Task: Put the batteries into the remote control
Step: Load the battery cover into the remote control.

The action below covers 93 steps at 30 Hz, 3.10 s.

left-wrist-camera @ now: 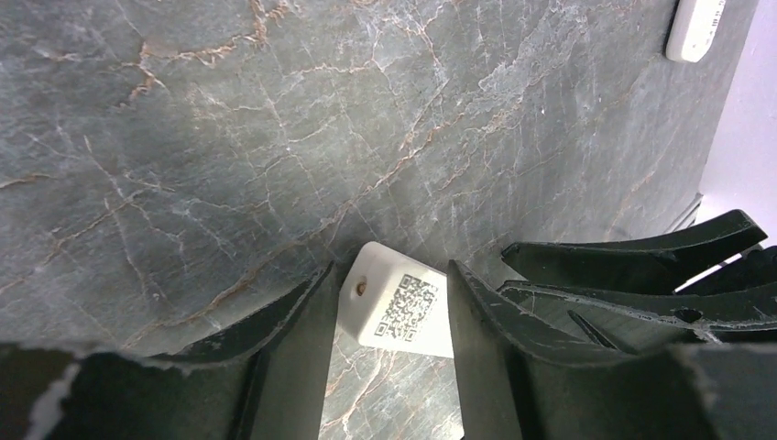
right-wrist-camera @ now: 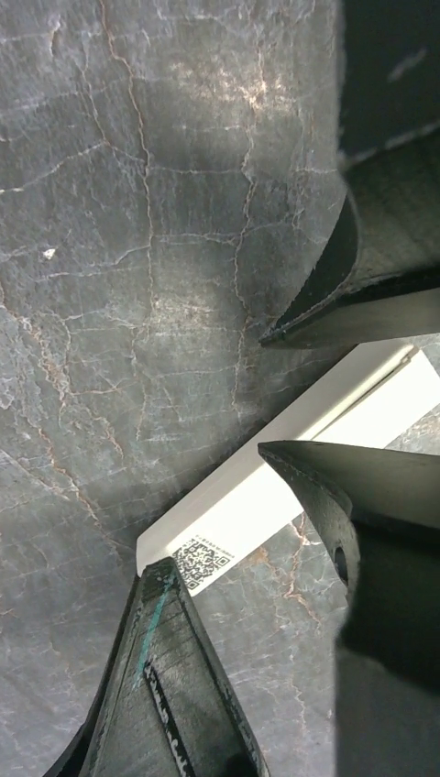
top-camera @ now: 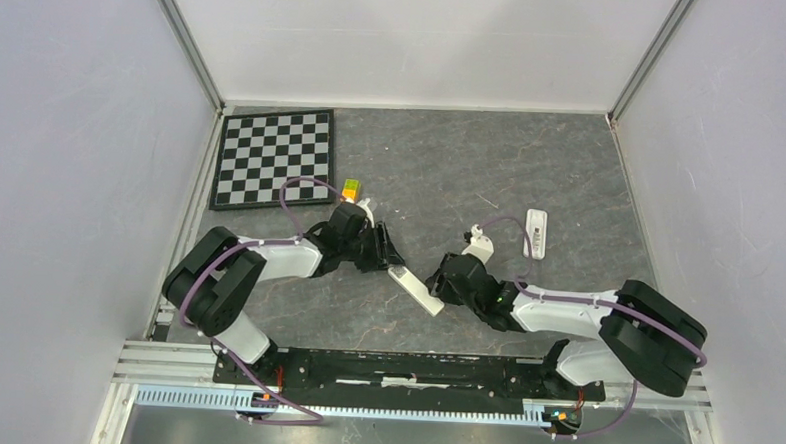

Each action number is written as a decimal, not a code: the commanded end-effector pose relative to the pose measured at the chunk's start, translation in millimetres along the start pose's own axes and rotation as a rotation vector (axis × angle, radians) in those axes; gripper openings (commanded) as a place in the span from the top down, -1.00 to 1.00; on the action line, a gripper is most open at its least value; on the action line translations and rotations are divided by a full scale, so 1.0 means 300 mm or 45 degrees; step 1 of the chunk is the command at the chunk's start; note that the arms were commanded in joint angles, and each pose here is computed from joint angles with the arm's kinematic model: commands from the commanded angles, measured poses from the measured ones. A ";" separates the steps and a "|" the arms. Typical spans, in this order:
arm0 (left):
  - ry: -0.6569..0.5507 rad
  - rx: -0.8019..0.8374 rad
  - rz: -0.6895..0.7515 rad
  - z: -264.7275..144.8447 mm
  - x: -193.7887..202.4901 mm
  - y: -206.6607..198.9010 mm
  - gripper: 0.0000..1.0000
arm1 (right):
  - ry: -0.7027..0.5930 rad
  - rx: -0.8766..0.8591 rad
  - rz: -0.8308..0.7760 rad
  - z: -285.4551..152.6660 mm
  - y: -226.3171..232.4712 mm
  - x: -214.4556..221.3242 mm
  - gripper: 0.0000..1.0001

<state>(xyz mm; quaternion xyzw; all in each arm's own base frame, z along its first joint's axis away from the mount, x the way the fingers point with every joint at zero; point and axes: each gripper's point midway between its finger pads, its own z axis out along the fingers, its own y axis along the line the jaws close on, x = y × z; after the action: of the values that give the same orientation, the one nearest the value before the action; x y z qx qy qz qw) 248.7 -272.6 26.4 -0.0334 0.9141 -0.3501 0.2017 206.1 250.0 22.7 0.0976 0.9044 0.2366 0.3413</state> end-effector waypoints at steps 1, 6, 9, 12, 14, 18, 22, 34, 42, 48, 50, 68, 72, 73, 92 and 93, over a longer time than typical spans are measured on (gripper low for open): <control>0.124 -0.261 -0.034 -0.030 0.125 0.176 -0.15 | 0.073 0.018 -0.057 -0.022 -0.040 0.032 0.06; 0.087 -0.347 -0.007 -0.065 0.101 0.199 -0.37 | 0.059 0.016 -0.089 -0.034 -0.034 -0.005 -0.02; 0.059 -0.374 0.024 -0.087 0.082 0.200 -0.49 | 0.057 0.018 -0.121 -0.050 -0.035 -0.028 -0.11; 0.040 -0.374 0.049 -0.102 0.065 0.189 -0.59 | 0.100 0.022 -0.162 -0.077 -0.050 -0.025 -0.19; 0.034 -0.361 0.074 -0.105 0.053 0.176 -0.62 | 0.132 0.000 -0.184 -0.096 -0.048 -0.017 -0.20; 0.027 -0.313 0.123 -0.101 0.023 0.133 -0.61 | 0.194 -0.042 -0.193 -0.131 -0.046 0.008 -0.20; 0.019 -0.266 0.161 -0.095 -0.001 0.096 -0.51 | 0.248 -0.102 -0.162 -0.158 -0.032 0.037 -0.16; 0.075 -0.137 0.178 -0.049 0.010 0.042 -0.40 | 0.341 -0.141 -0.024 -0.160 -0.036 0.110 0.25; 0.120 -0.112 0.174 -0.038 0.042 0.049 -0.22 | 0.321 -0.136 0.022 -0.143 -0.041 0.113 0.60; 0.158 -0.104 0.148 -0.043 0.089 0.074 -0.04 | 0.336 -0.091 0.036 -0.128 -0.075 0.135 0.76; 0.178 -0.092 0.130 -0.042 0.113 0.082 0.03 | 0.322 -0.105 0.043 -0.119 -0.067 0.132 0.84; -0.033 -0.368 0.126 -0.144 0.003 0.143 -0.66 | 0.273 -0.088 0.035 -0.116 -0.069 0.106 0.88; 0.020 -0.374 0.122 -0.165 0.042 0.155 -0.63 | 0.266 -0.099 0.021 -0.114 -0.059 0.099 0.87; 0.036 -0.361 0.117 -0.169 0.055 0.153 -0.57 | 0.264 -0.100 0.022 -0.113 -0.057 0.096 0.86; 0.124 -0.090 0.032 -0.203 0.153 0.046 -0.36 | 0.253 -0.103 0.021 -0.108 -0.048 0.088 0.87; 0.126 -0.082 0.030 -0.205 0.158 0.044 -0.36 | 0.254 -0.103 0.022 -0.108 -0.048 0.089 0.86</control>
<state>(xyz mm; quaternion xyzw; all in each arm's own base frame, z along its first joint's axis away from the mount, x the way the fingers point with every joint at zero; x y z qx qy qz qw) 188.6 -223.0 30.6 -0.0056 0.9459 -0.2796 0.1647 157.4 239.5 27.2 0.0651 0.9212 0.3042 0.2336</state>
